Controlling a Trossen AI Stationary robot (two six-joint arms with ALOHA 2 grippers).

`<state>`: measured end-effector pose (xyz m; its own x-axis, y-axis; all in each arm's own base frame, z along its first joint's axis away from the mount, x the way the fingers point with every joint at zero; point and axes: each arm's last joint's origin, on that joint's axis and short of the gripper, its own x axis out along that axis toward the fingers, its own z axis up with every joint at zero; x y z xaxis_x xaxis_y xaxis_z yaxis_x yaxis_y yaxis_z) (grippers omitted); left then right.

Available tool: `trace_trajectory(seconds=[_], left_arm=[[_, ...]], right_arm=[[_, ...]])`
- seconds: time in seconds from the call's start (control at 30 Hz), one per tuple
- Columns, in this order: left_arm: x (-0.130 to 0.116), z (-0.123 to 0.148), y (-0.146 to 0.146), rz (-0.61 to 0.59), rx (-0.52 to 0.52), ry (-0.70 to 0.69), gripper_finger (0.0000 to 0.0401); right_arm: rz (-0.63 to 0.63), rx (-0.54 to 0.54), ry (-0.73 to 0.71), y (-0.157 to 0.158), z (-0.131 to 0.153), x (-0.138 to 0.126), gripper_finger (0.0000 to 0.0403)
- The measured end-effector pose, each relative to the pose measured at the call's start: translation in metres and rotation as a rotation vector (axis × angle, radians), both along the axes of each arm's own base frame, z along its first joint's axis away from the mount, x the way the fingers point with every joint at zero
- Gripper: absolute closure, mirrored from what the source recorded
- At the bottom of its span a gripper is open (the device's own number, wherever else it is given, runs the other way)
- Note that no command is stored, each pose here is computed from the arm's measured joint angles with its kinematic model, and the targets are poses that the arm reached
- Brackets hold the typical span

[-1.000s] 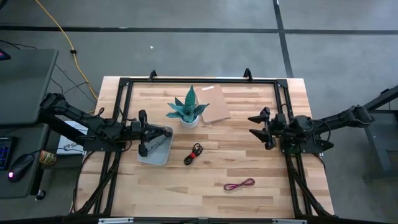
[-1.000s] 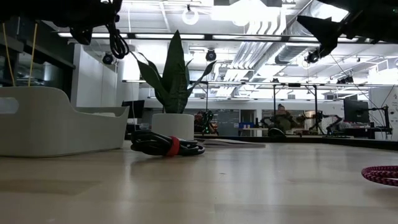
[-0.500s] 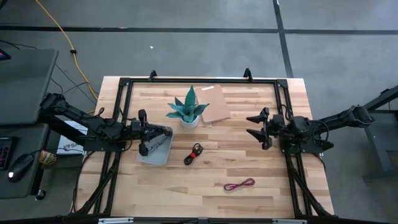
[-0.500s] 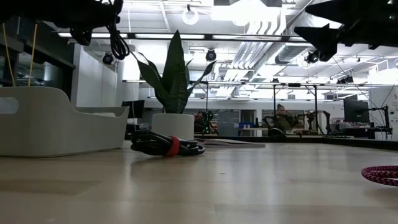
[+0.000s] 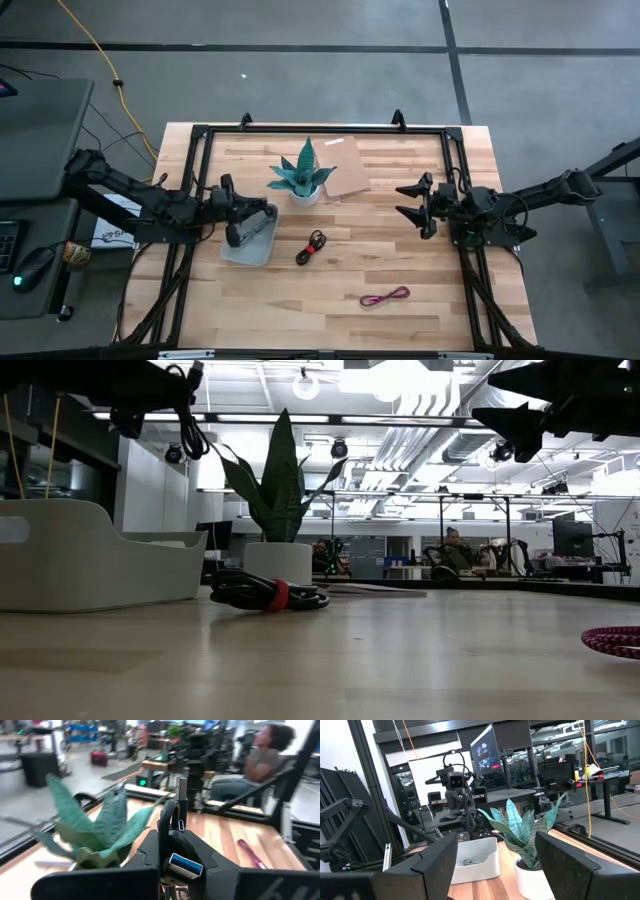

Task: Pick and place USB-C Cables
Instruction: Put the top black charger cable into the bin

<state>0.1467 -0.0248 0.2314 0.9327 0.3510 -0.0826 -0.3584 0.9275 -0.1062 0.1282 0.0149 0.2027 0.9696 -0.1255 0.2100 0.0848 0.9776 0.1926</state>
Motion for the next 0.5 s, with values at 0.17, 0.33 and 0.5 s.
trace_trajectory(seconds=[0.17, 0.33, 0.5], left_arm=[[0.007, 0.011, -0.007, 0.037, -0.052, 0.137, 0.0385], [0.018, 0.015, -0.020, 0.115, -0.101, 0.346, 0.0387], [0.032, 0.007, -0.030, 0.232, -0.220, 0.594, 0.0388]], right_arm=[[0.000, -0.001, 0.003, 0.000, 0.000, 0.000, 0.0144], [0.000, -0.001, 0.007, 0.000, -0.001, 0.000, 0.0144], [0.000, -0.002, 0.010, 0.000, -0.001, 0.000, 0.0144]])
